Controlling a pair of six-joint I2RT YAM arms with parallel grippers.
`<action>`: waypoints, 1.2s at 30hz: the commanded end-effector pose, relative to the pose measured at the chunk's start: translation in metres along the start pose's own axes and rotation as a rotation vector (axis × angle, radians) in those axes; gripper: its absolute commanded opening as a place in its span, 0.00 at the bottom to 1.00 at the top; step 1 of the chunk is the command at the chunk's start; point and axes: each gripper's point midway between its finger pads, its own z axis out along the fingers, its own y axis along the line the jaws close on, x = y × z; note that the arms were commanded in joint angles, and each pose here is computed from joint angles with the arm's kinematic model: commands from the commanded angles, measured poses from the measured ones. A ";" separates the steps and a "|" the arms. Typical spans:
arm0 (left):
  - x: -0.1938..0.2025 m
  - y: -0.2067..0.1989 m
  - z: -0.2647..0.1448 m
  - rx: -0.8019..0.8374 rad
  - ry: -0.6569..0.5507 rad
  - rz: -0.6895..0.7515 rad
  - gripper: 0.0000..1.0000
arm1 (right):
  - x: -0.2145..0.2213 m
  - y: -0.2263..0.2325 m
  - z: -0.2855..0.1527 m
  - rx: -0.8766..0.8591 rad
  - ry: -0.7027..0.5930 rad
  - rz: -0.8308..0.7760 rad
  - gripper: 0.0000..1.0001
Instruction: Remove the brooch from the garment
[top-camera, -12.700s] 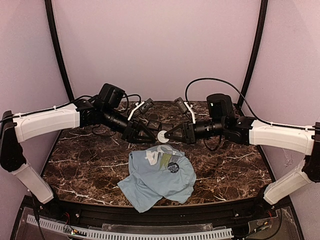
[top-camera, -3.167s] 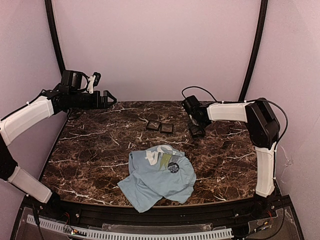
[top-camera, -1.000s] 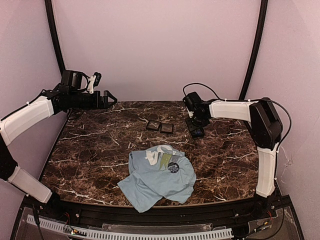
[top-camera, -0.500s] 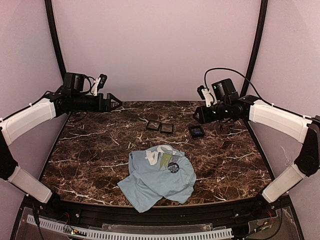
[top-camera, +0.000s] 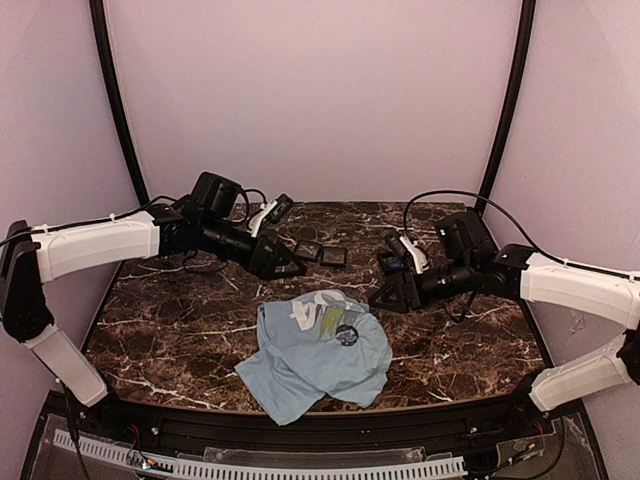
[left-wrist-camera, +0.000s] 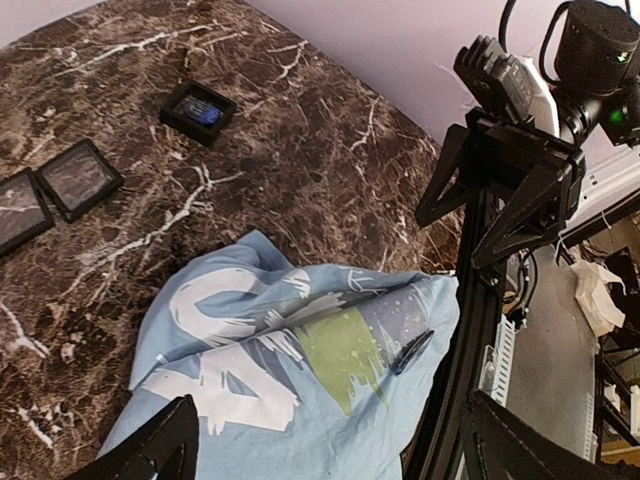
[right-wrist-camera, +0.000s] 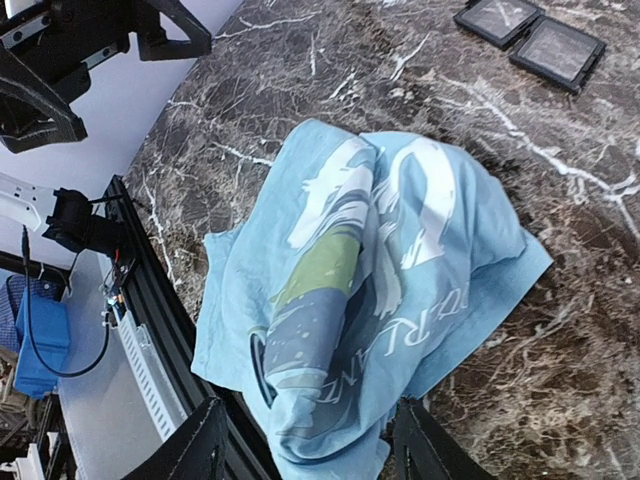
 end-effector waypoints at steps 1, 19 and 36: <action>0.021 -0.018 0.021 0.091 0.062 0.015 0.92 | 0.008 0.017 0.012 -0.088 0.014 0.026 0.56; 0.075 -0.028 0.069 0.081 0.261 0.029 0.90 | 0.025 0.000 0.038 -0.004 0.090 0.031 0.15; 0.120 -0.036 0.099 0.030 0.401 0.068 0.90 | 0.027 -0.039 0.053 0.174 0.104 0.081 0.00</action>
